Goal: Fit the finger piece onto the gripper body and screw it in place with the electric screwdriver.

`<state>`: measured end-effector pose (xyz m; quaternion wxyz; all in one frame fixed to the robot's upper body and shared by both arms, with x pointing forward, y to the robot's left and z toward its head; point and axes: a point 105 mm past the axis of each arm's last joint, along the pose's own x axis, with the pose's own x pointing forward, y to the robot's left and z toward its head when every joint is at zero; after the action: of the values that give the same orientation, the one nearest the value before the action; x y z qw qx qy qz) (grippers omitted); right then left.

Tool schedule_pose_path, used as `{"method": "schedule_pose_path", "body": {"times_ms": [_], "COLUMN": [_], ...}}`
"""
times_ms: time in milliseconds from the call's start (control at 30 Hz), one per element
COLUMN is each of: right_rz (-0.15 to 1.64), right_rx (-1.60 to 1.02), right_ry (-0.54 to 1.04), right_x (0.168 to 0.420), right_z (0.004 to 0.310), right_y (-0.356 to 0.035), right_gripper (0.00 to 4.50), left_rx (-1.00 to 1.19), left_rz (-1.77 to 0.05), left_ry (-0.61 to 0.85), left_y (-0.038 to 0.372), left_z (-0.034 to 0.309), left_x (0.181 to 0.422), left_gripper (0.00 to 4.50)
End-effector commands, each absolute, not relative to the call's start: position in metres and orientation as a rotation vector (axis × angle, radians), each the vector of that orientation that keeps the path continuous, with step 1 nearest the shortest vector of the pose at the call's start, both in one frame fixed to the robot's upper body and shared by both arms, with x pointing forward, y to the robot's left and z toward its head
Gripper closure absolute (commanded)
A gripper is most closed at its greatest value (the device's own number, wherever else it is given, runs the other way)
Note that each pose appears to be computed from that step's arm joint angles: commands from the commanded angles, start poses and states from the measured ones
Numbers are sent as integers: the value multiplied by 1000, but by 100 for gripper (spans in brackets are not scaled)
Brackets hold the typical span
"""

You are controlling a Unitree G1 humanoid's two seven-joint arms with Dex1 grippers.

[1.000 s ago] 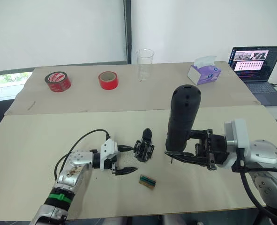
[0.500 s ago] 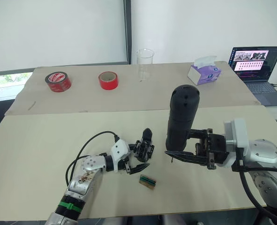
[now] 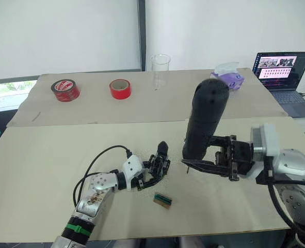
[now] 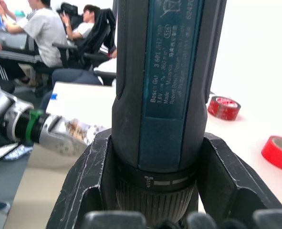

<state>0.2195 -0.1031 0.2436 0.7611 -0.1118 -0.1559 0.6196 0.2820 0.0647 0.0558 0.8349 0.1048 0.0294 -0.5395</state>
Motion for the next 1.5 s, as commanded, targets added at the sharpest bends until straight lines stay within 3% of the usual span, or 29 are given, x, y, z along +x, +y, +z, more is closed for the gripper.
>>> {"method": "schedule_pose_path", "body": {"times_ms": [33,267,467,1500], "right_rz": [1350,1391,1464,1634], "right_rx": [-248,-144,-96,-128], "right_ry": [-456,-565,-585,-496], "right_x": [213,215,215,229], "right_z": [277,321,331,290], "right_y": [-101,-87,-68,-28], "right_gripper": [258,258,258,258], "left_rx": [216,218,209,205], "left_rz": [-1139,-1168,-1182,-1148], "left_ry": [176,181,189,247], "left_y": [68,66,64,64], "left_z": [24,20,19,33], "left_x": [276,276,273,271], "left_gripper": [221,221,221,221]}}
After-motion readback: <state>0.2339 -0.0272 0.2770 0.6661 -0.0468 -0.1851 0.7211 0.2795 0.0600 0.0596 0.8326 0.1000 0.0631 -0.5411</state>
